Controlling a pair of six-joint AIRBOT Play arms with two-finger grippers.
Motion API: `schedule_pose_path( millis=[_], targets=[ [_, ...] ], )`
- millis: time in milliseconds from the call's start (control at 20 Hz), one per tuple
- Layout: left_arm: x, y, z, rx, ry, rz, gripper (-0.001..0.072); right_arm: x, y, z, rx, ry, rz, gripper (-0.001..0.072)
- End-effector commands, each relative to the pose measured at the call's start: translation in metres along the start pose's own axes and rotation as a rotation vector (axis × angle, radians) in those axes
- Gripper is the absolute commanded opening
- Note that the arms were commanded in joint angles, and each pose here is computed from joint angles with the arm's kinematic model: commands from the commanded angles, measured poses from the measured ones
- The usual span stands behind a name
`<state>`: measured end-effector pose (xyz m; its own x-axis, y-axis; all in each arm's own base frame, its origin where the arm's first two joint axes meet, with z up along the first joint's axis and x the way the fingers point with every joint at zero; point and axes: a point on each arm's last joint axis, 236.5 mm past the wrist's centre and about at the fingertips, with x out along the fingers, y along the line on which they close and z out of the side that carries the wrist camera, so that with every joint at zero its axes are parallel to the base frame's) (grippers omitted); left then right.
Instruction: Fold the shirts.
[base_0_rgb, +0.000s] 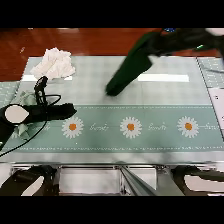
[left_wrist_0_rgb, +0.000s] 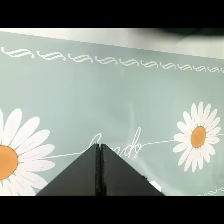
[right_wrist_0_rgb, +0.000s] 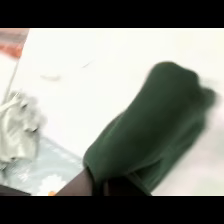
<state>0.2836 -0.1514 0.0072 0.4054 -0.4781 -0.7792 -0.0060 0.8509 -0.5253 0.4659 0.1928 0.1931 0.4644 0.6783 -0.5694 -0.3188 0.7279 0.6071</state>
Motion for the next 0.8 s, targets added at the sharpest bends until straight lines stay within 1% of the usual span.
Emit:
schedule_pose_path(
  millis=[0, 200, 350, 500, 650, 750],
  targets=[
    [0.000, -0.002, -0.004, -0.008, 0.015, -0.009, 0.0025, -0.078, -0.044, 0.021, 0.053, -0.025, -0.115, 0.0019],
    [0.000, -0.003, -0.007, -0.011, 0.028, -0.012, 0.0025, -0.177, -0.111, 0.025, 0.212, -0.138, -0.243, 0.0019],
    [0.000, -0.005, -0.007, -0.018, 0.029, -0.020, 0.0025, -0.243, -0.153, 0.000, 0.361, -0.169, -0.332, 0.0019],
    [0.000, -0.005, -0.007, -0.018, 0.028, -0.019, 0.0025, -0.303, -0.176, -0.028, 0.485, -0.219, -0.415, 0.0019],
    [0.000, -0.005, -0.004, -0.018, 0.017, -0.020, 0.0024, -0.348, -0.198, -0.085, 0.641, -0.157, -0.557, 0.0018],
    [0.000, -0.005, -0.001, -0.017, 0.003, -0.021, 0.0025, -0.378, -0.215, -0.125, 0.768, -0.169, -0.675, 0.0018]
  ],
)
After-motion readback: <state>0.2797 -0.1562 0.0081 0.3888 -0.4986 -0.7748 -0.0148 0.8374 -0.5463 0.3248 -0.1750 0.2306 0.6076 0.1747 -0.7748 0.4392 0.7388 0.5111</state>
